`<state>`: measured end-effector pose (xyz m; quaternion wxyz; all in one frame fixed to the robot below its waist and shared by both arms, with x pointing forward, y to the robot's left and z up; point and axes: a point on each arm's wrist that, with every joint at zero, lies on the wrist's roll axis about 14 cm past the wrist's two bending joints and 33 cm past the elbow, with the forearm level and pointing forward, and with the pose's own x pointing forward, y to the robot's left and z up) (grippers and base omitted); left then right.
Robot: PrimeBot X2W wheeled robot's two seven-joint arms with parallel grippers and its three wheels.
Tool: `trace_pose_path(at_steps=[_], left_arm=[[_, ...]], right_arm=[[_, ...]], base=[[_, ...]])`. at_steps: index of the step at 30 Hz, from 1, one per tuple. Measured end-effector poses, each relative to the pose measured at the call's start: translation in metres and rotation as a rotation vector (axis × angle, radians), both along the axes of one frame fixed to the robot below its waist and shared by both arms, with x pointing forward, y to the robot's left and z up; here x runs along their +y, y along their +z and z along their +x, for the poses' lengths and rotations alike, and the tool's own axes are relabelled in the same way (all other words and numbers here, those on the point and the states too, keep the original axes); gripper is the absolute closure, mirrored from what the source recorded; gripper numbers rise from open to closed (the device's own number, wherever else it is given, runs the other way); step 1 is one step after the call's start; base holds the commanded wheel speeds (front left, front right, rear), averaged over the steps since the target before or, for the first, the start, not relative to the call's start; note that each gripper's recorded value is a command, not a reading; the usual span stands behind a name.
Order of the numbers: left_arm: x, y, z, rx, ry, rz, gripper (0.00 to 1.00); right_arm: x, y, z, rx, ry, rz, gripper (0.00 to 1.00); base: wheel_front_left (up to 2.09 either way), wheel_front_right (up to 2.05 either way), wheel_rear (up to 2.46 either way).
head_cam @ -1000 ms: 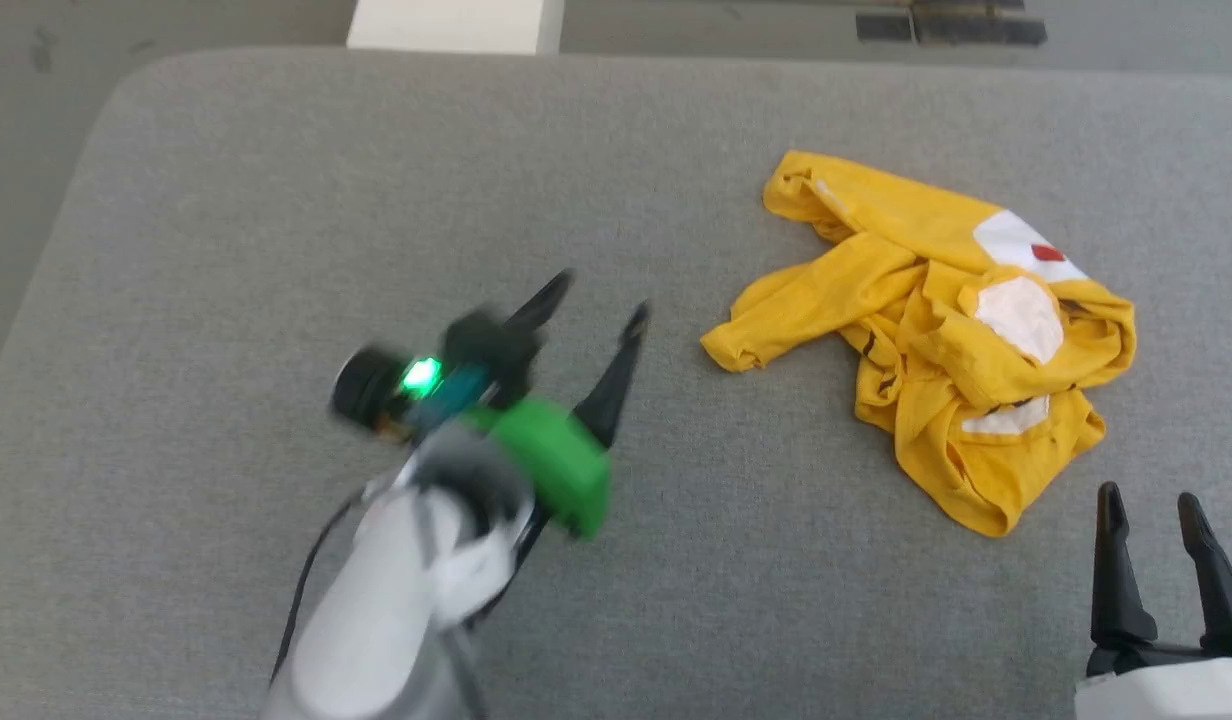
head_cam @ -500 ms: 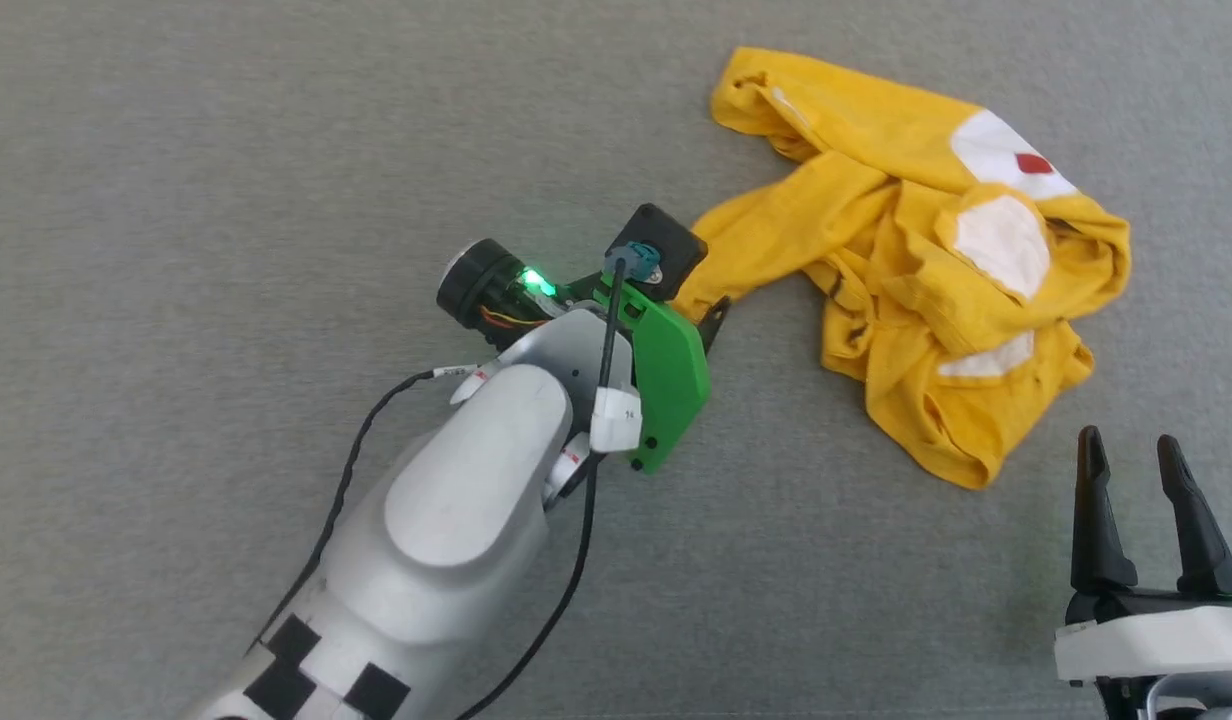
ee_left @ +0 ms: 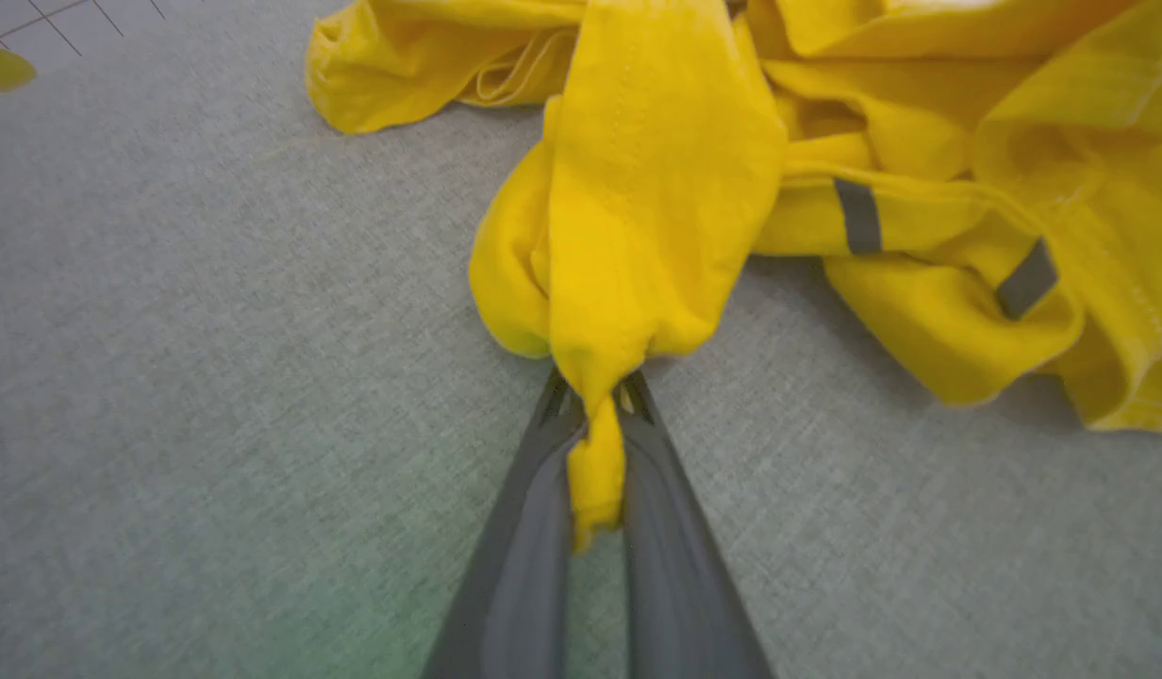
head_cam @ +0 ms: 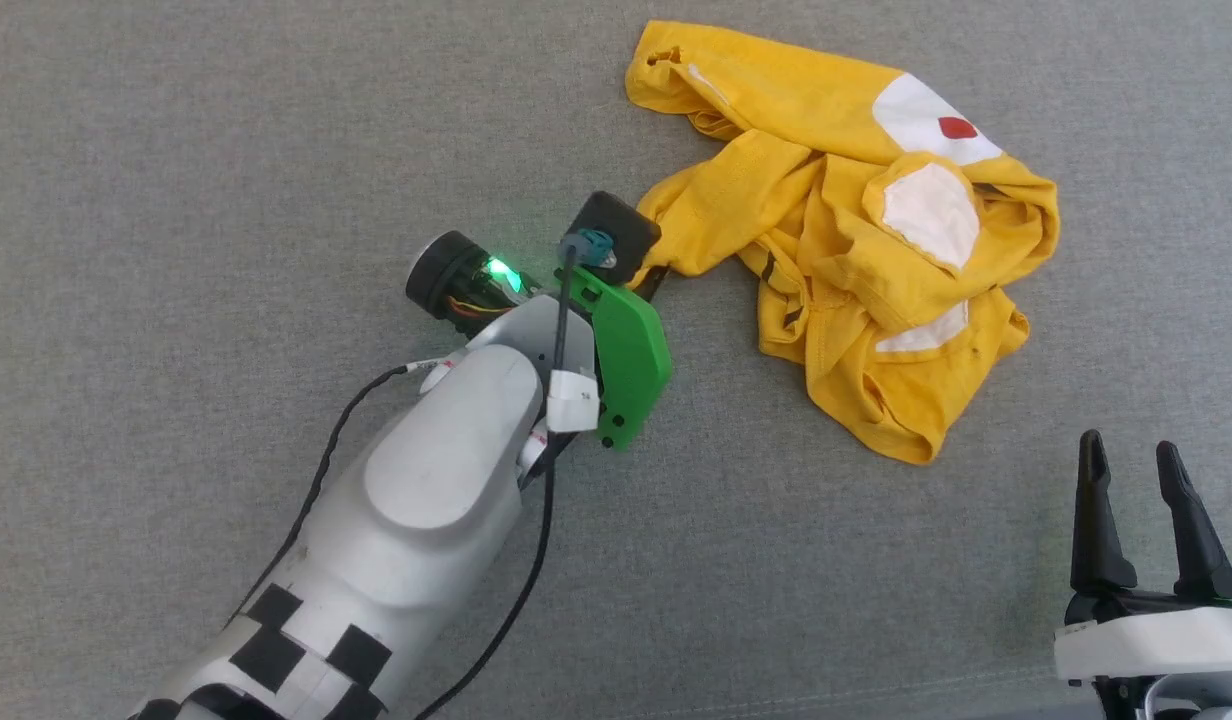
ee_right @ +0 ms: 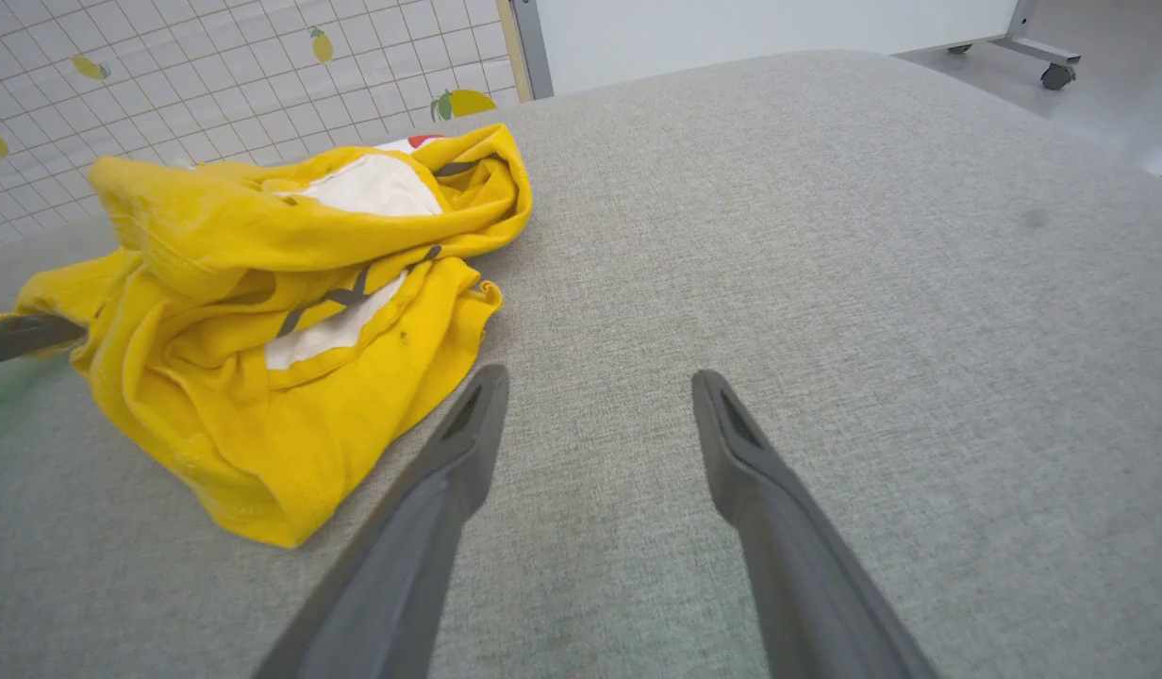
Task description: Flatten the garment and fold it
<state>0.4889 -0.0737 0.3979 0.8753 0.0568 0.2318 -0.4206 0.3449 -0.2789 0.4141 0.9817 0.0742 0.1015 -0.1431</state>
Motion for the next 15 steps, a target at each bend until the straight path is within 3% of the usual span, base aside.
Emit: trace_pose_path(at_steps=[5,8,11,15], left_arm=[[0.004,0.046,0.010,-0.056,0.043,-0.127,1.00],[0.030,0.081,0.024,-0.084,0.105,-0.193,1.00],[0.071,0.114,0.038,-0.094,0.191,-0.245,1.00],[0.146,0.140,0.060,-0.153,0.361,-0.201,1.00]], right_arm=[[0.003,0.006,0.001,-0.023,0.010,0.006,0.00],[0.009,0.010,0.003,-0.041,0.028,0.015,0.00],[0.015,0.015,0.006,-0.057,0.048,0.024,0.00],[0.020,0.018,0.007,-0.066,0.063,0.033,0.00]], base=[[0.00,0.00,0.00],[0.00,0.00,0.00],[0.00,0.00,0.00],[0.00,0.00,0.00]])
